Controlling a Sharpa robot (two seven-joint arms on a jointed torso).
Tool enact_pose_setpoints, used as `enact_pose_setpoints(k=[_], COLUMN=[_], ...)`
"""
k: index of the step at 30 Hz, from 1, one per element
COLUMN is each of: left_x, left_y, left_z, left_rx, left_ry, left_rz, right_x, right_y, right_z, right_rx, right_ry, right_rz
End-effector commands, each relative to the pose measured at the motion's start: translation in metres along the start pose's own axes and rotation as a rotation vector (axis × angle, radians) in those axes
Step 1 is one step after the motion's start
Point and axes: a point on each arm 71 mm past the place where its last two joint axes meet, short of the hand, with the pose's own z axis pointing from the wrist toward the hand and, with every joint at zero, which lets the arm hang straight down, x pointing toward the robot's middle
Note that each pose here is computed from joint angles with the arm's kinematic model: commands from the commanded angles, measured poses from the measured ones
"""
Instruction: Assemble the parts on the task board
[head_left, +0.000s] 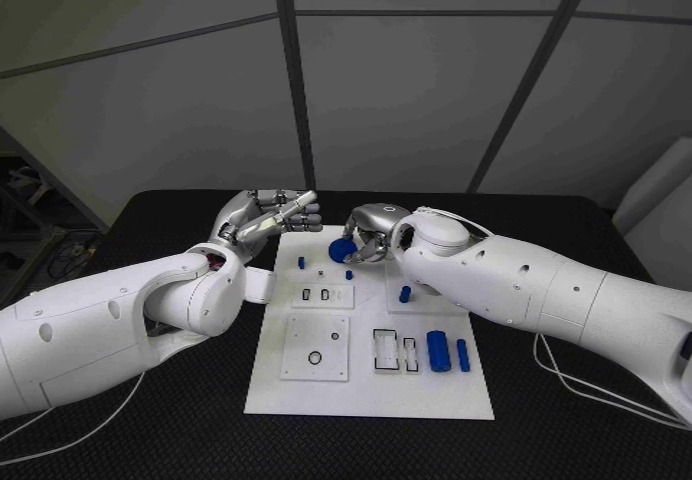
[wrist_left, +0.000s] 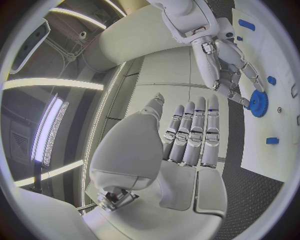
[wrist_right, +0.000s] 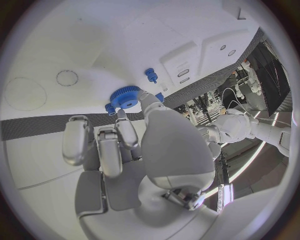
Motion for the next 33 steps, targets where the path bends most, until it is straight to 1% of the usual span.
enact_pose_setpoints(k=[1, 5, 7, 9, 12, 14, 15, 20, 25, 29, 33], left_x=[0.0000, -0.0022, -0.0041, -0.0062, -0.0086, -0.0102, -0.0105, -0.0114, -0.0106, -0.0104, -0.0100], left_y=[-0.0016, -0.0016, -0.0016, -0.0015, -0.0014, -0.0013, -0.0013, -0.0013, -0.0009, -0.0004, 0.0003], left_z=[0.0004, 0.0003, 0.0002, 0.0001, 0.0002, 0.0002, 0.0002, 0.0001, 0.0005, 0.0010, 0.0018], left_rx=[0.009, 0.009, 0.009, 0.009, 0.009, 0.009, 0.009, 0.009, 0.009, 0.009, 0.008], left_ry=[0.005, 0.001, -0.004, -0.009, -0.015, -0.019, -0.019, -0.020, -0.018, -0.017, -0.016], left_rz=[0.006, 0.009, 0.011, 0.014, 0.017, 0.019, 0.019, 0.020, 0.019, 0.018, 0.018], right_x=[-0.007, -0.019, -0.023, -0.027, -0.030, -0.033, -0.034, -0.036, -0.039, -0.040, -0.040], right_y=[-0.004, -0.015, -0.022, -0.030, -0.043, -0.059, -0.063, -0.101, -0.130, -0.146, -0.159], right_z=[-0.003, -0.016, -0.024, -0.033, -0.045, -0.059, -0.062, -0.089, -0.112, -0.122, -0.125], right_rx=[0.003, -0.021, -0.034, -0.037, -0.023, 0.002, 0.009, 0.063, 0.088, 0.102, 0.118], right_ry=[-0.079, -0.206, -0.249, -0.270, -0.270, -0.251, -0.246, -0.184, -0.165, -0.164, -0.162], right_rz=[0.043, 0.130, 0.176, 0.216, 0.255, 0.278, 0.282, 0.313, 0.330, 0.340, 0.342])
